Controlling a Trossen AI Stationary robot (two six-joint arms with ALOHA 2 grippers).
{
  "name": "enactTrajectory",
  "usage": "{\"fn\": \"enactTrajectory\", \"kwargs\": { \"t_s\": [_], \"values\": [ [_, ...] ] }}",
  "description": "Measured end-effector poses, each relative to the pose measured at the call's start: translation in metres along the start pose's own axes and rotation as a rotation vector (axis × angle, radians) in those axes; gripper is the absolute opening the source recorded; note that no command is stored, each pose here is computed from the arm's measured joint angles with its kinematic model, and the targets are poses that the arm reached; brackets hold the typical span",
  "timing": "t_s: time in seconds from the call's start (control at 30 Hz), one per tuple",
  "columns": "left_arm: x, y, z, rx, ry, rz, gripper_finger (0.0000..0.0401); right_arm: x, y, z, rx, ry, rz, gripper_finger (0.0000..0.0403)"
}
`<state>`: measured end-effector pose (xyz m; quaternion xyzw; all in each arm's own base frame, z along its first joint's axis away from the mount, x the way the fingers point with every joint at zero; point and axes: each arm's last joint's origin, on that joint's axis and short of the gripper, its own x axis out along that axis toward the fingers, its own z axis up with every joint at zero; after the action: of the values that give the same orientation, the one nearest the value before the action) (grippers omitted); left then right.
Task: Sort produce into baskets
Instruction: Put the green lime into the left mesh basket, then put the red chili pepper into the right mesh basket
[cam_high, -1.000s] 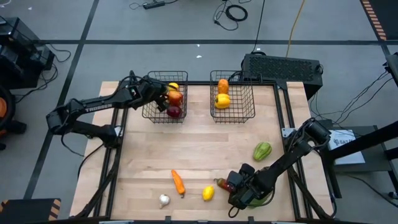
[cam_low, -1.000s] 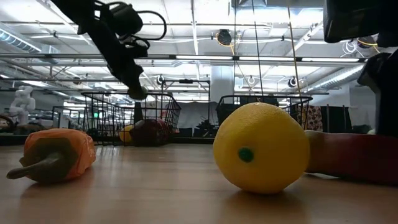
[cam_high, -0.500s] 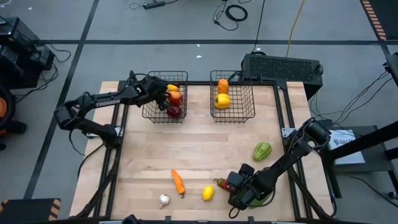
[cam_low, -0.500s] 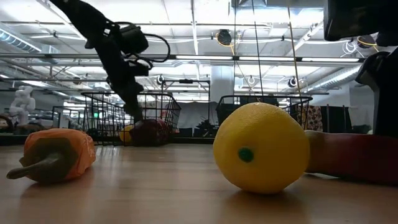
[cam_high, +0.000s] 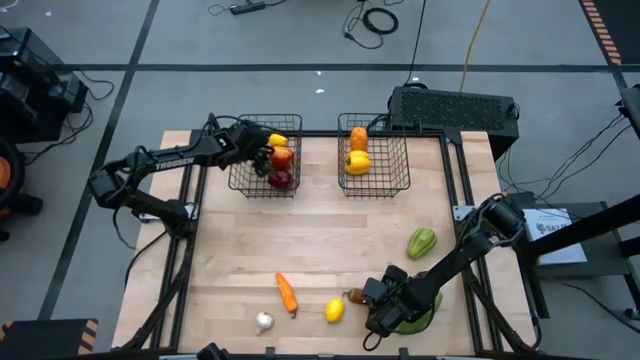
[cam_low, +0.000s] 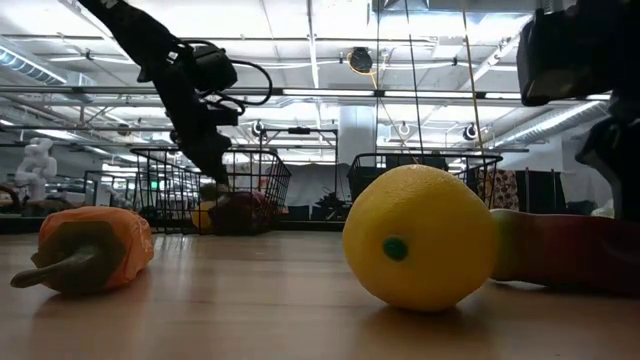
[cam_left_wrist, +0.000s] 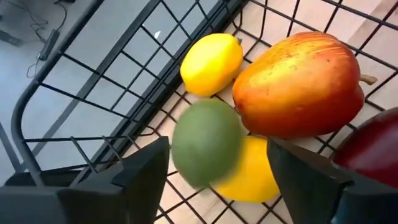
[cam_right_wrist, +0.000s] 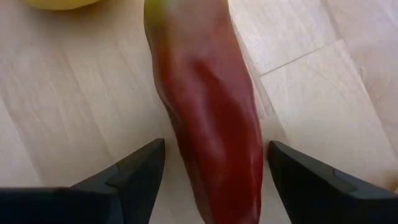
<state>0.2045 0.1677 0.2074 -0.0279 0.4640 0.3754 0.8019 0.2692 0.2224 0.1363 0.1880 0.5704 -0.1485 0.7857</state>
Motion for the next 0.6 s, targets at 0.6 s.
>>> {"fn": "enactTrajectory", "kwargs": {
  "t_s": [0.6],
  "values": [
    [-0.049,-0.021,-0.001,-0.12,-0.088,-0.107,0.0306,0.0,0.0,0.0,-0.039,0.038,0.02,0.0194]
  ]
}}
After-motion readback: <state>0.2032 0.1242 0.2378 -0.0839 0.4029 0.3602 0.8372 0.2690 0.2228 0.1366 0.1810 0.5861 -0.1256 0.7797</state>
